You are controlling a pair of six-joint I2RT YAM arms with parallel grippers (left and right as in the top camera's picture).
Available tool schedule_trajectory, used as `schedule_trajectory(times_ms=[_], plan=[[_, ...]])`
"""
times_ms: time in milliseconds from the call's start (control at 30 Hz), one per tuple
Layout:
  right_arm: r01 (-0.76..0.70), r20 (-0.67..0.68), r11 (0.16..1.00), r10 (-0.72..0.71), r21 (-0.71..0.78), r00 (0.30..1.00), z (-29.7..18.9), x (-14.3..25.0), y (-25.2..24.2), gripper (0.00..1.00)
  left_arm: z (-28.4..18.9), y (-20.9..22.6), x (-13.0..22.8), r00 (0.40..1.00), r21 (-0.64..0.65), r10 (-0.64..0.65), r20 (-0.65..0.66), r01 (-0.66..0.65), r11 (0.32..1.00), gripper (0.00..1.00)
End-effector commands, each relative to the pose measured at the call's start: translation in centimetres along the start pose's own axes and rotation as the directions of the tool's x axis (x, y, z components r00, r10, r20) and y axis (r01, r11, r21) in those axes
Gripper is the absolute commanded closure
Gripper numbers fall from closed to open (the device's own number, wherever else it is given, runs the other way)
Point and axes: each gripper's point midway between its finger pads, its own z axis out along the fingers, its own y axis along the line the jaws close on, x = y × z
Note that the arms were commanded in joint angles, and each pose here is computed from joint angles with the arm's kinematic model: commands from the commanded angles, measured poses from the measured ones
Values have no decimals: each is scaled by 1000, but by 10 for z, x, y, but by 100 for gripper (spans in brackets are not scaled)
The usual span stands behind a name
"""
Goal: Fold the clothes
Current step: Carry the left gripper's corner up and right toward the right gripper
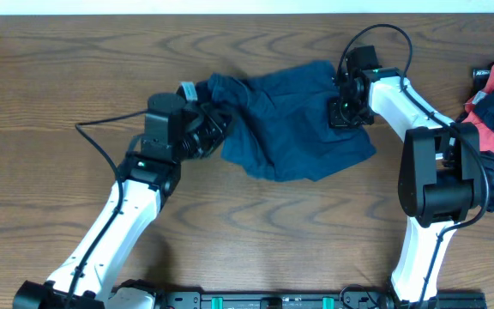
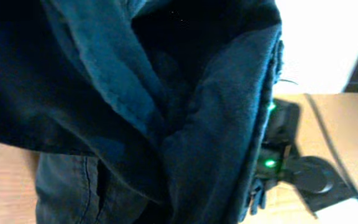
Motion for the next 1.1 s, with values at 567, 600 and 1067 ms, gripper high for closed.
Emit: schedule_trajectory(times_ms=[567,600,1067], plan=[[-17,-258,1000,23,23,966,60,75,-2,99,7,-112,25,991,198,118,-63,-103,975,94],[-18,-258,1000,23,23,966,60,75,-2,99,10,-116,27,990,203,122,-69,-106,973,94],[-18,-257,1000,23,24,966,60,75,-2,99,68,-126,42,982,181,111,-152,-83,980,94]])
